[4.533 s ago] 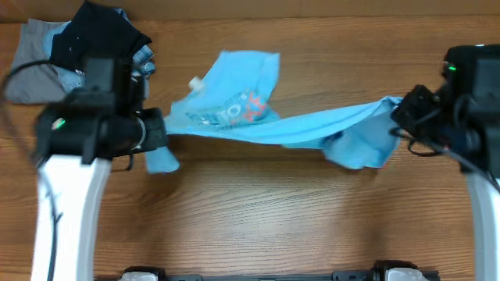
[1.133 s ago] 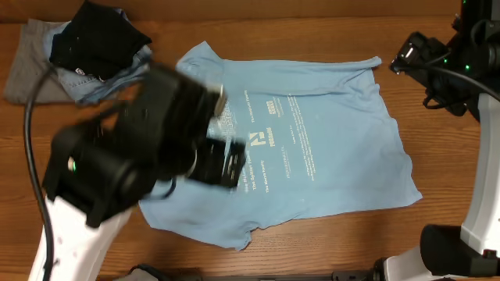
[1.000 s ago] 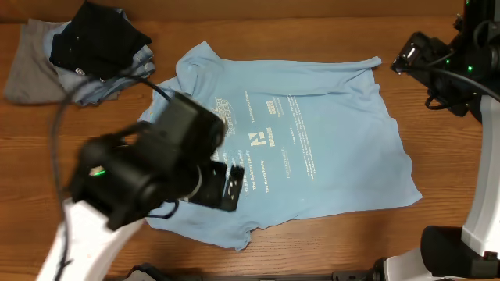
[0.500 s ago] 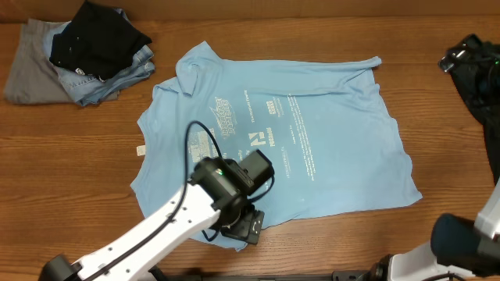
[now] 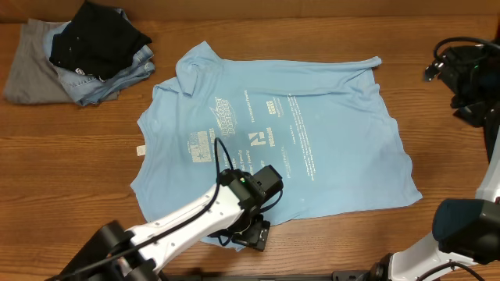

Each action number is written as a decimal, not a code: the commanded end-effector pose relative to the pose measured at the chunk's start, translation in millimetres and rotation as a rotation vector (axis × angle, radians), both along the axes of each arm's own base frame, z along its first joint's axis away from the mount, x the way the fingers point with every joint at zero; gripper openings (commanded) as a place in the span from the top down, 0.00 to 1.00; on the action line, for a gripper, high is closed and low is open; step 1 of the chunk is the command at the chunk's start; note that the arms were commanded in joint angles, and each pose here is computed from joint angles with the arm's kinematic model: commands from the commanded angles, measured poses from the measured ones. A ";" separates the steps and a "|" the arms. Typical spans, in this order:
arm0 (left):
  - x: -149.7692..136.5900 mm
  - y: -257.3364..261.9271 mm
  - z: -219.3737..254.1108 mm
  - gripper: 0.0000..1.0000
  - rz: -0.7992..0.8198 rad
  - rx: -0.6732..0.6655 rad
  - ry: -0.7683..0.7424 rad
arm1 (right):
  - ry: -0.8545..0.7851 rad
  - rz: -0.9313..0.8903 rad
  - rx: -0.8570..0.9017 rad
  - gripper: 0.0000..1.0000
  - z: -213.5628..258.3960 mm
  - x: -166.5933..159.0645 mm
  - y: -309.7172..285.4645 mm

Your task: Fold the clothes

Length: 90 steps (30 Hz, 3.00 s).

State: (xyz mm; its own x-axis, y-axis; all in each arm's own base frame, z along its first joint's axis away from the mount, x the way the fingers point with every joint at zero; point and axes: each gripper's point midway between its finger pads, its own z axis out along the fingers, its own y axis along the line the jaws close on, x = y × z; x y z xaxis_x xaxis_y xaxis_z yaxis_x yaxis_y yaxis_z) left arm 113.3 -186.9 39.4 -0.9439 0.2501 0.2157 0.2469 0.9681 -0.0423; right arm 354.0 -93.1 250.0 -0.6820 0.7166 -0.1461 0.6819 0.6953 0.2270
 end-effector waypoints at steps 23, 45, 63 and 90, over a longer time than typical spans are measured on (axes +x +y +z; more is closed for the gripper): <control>-6.6 17.9 -34.9 0.77 -0.005 0.164 0.072 | 0.133 0.001 0.020 0.00 -43.4 -17.3 1.0; 21.2 19.9 -13.1 0.88 -0.032 0.234 -0.036 | 0.398 -0.031 0.108 0.06 -105.2 -79.6 20.0; 20.0 21.1 -12.5 0.95 -0.033 0.239 -0.030 | 0.377 -0.246 0.144 0.00 -160.2 -139.7 43.9; 13.8 28.4 -9.2 0.95 -0.037 0.271 -0.004 | 0.379 -0.374 0.190 0.33 -258.5 -176.7 59.7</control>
